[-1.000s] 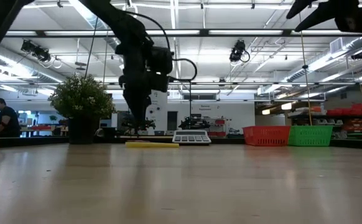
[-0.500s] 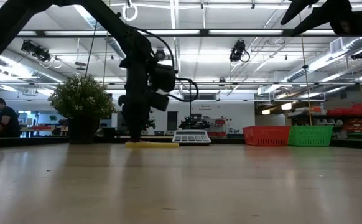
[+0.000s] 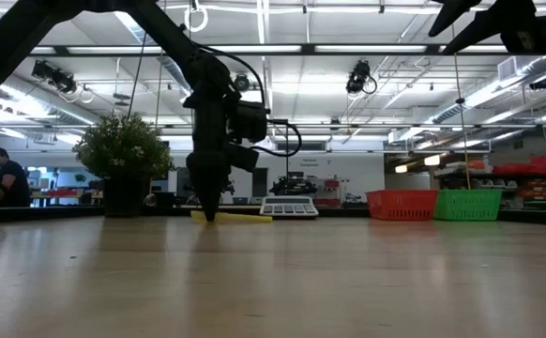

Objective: Sort crayons/erasers/pens/pencils in bins
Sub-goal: Put the yellow pen into the red bin

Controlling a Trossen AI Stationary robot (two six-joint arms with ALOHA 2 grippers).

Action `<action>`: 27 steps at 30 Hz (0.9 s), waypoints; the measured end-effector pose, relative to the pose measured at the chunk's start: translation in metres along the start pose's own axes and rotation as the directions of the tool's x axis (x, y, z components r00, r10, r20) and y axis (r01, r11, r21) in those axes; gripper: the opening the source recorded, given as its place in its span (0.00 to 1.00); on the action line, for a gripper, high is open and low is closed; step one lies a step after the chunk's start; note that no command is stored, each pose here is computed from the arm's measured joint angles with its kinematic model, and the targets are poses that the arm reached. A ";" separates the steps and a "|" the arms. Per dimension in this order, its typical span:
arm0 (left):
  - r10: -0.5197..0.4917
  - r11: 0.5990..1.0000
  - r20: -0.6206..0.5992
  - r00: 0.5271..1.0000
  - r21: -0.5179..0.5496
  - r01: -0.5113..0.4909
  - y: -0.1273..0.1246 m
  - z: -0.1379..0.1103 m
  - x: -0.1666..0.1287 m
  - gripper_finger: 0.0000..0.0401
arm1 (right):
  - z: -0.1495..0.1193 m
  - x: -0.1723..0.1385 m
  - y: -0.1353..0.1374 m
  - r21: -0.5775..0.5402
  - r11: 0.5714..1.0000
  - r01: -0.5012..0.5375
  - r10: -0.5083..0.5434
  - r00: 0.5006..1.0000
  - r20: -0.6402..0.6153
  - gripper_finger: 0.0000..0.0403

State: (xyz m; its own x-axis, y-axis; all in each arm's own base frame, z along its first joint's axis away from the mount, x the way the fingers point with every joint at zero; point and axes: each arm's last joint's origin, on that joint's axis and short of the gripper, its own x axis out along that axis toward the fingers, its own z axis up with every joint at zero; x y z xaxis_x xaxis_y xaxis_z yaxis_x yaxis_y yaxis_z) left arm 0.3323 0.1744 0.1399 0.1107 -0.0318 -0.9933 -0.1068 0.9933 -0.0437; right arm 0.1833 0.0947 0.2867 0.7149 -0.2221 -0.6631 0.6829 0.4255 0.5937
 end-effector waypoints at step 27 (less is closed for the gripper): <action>-0.013 0.999 0.019 1.000 -0.052 0.014 -0.010 0.002 -0.008 0.15 | 0.000 0.000 0.000 -0.007 1.000 -0.001 0.001 1.000 -0.001 0.32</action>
State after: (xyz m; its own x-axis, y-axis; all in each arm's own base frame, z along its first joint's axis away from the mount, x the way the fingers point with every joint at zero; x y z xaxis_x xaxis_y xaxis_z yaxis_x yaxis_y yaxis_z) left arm 0.3346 0.1646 0.1486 0.1306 -0.0430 -0.9905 -0.1566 0.9856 -0.0634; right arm 0.1834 0.0948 0.2868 0.7157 -0.2208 -0.6626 0.6808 0.4323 0.5913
